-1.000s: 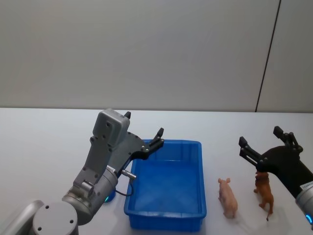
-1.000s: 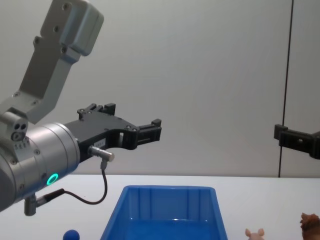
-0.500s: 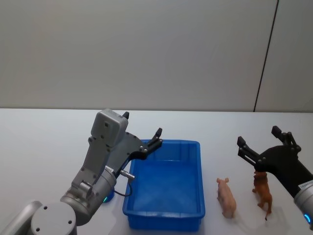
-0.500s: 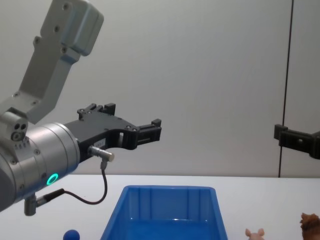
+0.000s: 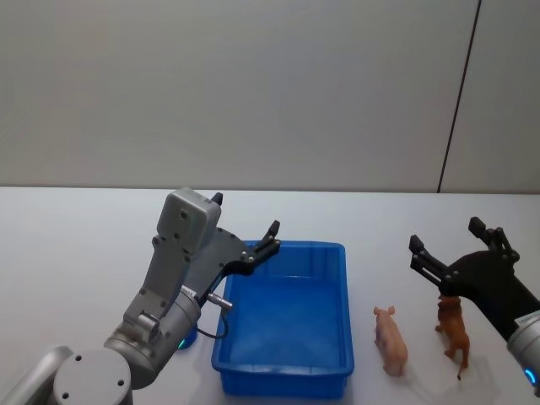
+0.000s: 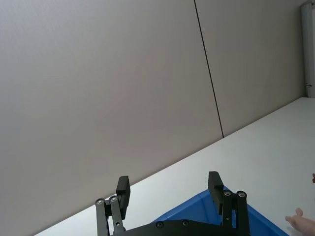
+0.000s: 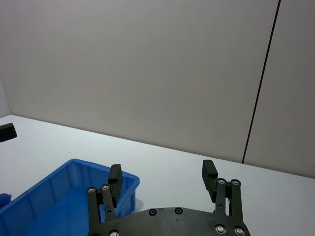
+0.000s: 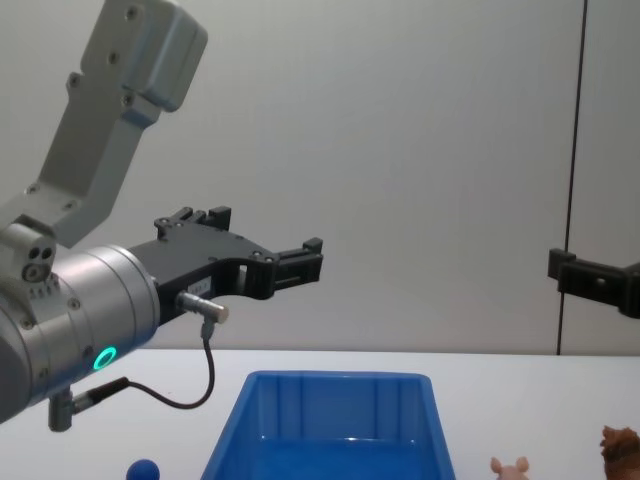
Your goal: Pick up the two dolls from the table and place them into the box.
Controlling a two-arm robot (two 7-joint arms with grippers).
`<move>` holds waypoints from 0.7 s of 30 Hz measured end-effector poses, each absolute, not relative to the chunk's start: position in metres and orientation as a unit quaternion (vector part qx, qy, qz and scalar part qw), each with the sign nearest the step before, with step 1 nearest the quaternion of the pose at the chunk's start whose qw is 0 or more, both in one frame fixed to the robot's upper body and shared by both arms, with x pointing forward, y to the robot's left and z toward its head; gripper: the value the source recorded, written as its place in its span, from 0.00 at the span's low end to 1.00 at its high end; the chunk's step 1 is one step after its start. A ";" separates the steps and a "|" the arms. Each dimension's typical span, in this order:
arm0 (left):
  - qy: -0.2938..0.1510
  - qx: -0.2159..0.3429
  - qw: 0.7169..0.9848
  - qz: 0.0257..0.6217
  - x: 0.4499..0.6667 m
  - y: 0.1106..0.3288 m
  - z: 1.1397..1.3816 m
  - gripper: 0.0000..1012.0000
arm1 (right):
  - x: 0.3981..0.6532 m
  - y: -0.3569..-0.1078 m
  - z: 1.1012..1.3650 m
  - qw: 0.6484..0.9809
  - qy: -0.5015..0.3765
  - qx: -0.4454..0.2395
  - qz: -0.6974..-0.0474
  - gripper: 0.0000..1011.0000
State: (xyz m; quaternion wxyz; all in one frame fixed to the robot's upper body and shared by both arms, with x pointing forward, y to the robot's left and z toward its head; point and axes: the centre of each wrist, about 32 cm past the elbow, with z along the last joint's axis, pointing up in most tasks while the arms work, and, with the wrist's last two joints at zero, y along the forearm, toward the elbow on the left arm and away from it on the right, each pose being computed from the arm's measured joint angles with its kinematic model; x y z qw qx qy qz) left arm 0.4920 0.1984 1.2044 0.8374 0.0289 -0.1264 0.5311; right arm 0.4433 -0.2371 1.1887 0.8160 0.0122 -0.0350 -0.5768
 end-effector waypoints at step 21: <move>-0.126 0.029 0.837 0.531 0.492 0.198 1.204 0.99 | 0.449 -0.235 1.177 0.784 -0.005 -0.053 -0.618 0.99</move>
